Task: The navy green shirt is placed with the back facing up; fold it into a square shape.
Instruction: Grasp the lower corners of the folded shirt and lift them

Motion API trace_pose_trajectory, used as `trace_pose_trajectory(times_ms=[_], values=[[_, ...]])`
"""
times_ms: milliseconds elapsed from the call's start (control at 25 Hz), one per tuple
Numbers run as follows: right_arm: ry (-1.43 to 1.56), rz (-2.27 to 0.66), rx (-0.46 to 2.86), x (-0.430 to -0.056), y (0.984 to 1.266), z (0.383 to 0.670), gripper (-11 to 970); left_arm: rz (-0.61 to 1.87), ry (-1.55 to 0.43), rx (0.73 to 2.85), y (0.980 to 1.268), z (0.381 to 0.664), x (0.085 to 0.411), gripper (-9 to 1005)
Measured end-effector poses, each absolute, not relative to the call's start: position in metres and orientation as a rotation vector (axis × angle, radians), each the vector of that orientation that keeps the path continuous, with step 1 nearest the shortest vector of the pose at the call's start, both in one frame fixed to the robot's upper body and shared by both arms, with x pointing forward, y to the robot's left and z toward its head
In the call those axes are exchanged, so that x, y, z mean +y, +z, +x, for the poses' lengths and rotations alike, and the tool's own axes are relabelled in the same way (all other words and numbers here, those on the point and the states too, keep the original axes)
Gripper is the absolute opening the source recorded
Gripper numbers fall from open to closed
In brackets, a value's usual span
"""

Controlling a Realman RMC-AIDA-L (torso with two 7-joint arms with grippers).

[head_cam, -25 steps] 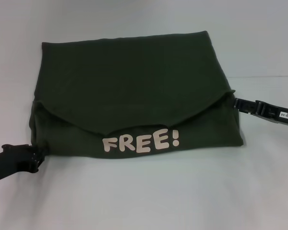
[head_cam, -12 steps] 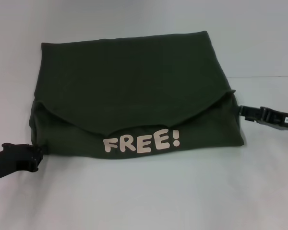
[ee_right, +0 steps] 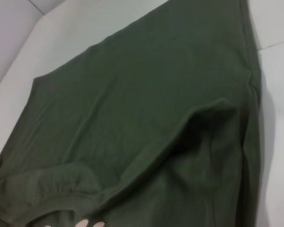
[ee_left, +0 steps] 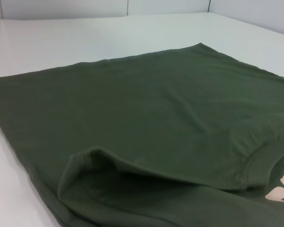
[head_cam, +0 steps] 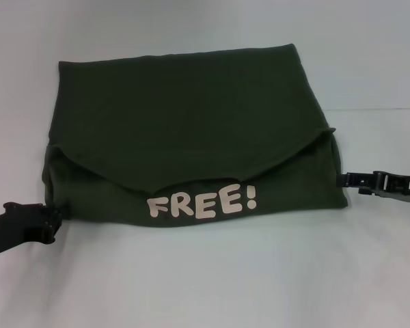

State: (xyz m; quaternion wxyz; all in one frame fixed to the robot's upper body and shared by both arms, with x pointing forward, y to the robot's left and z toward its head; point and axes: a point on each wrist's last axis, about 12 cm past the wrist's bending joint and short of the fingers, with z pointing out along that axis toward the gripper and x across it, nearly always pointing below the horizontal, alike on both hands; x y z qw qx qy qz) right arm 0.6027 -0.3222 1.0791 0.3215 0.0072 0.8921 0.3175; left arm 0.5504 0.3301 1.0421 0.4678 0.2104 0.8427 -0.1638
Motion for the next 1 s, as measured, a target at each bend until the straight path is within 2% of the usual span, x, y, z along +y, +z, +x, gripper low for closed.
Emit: trace_pose_trajectory(times_ms=[480, 1000], values=[[0.787, -0.012, 2.359, -0.295, 1.070, 0.612, 737, 0.522, -0.398, 2.061, 1.045, 0.555, 0.329, 28], [0.770, -0.004, 2.368, -0.290, 1.064, 0.613, 723, 0.520, -0.391, 2.063, 1.045, 0.556, 0.329, 28]])
